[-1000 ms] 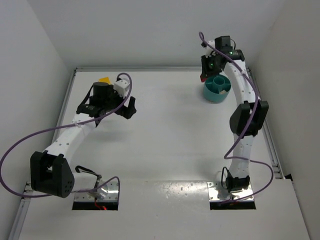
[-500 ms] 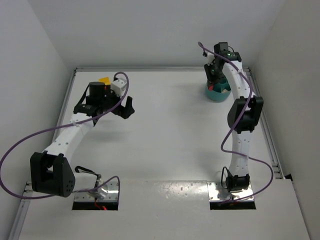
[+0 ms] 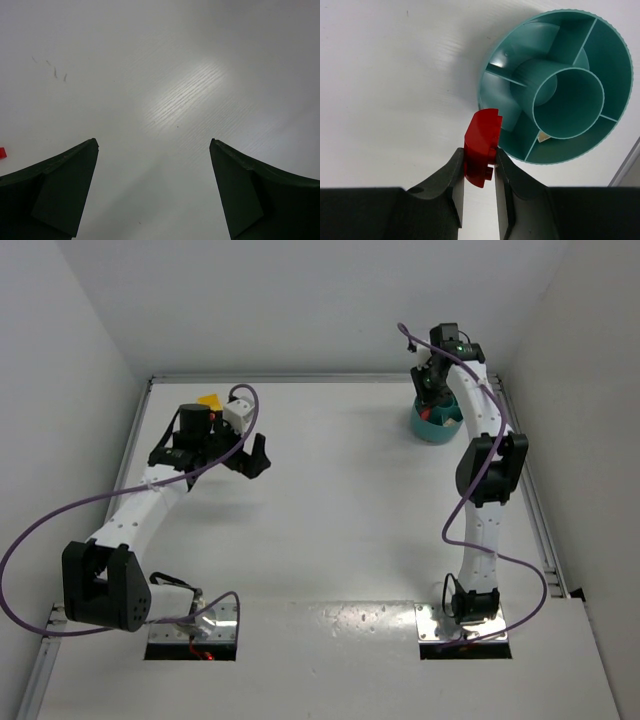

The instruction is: Sort the legos into containers by color

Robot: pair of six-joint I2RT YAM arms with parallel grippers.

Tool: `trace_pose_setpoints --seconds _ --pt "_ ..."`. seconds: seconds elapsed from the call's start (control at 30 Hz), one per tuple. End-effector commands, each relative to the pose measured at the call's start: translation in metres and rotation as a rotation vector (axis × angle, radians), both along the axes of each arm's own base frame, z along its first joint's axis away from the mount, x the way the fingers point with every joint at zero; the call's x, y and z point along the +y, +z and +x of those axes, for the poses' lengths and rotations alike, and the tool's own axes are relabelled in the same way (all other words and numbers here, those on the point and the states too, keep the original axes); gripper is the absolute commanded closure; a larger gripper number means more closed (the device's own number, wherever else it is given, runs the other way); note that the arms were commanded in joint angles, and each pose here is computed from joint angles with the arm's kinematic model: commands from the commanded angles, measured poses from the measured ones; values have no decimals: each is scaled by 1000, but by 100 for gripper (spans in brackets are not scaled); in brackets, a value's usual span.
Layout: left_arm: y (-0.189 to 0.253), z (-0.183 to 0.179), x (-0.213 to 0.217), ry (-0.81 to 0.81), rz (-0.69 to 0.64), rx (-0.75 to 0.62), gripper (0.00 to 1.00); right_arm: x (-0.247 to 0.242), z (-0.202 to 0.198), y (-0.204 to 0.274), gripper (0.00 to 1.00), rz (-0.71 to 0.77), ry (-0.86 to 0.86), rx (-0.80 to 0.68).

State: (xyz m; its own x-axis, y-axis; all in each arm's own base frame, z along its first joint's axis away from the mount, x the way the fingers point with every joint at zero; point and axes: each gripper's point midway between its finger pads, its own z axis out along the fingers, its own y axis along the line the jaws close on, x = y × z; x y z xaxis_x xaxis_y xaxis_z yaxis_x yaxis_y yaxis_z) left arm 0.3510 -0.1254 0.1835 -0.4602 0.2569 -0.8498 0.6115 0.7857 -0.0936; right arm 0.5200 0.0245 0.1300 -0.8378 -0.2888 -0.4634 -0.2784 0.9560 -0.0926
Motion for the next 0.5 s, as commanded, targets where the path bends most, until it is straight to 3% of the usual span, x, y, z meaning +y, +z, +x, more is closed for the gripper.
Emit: trace_pose_setpoints --seconds 0.0,0.23,0.33,0.47 --pt "11 5 0 -21 -4 -41 0 -14 10 39 100 -37 -28 -106" --pt "11 5 0 -21 -3 -41 0 -18 13 39 98 -62 -32 -110" --pt "12 4 -1 -29 -9 -41 0 -18 13 39 91 -62 -32 -110" --pt "11 5 0 -21 -4 -41 0 -20 15 36 73 -71 -38 -110"
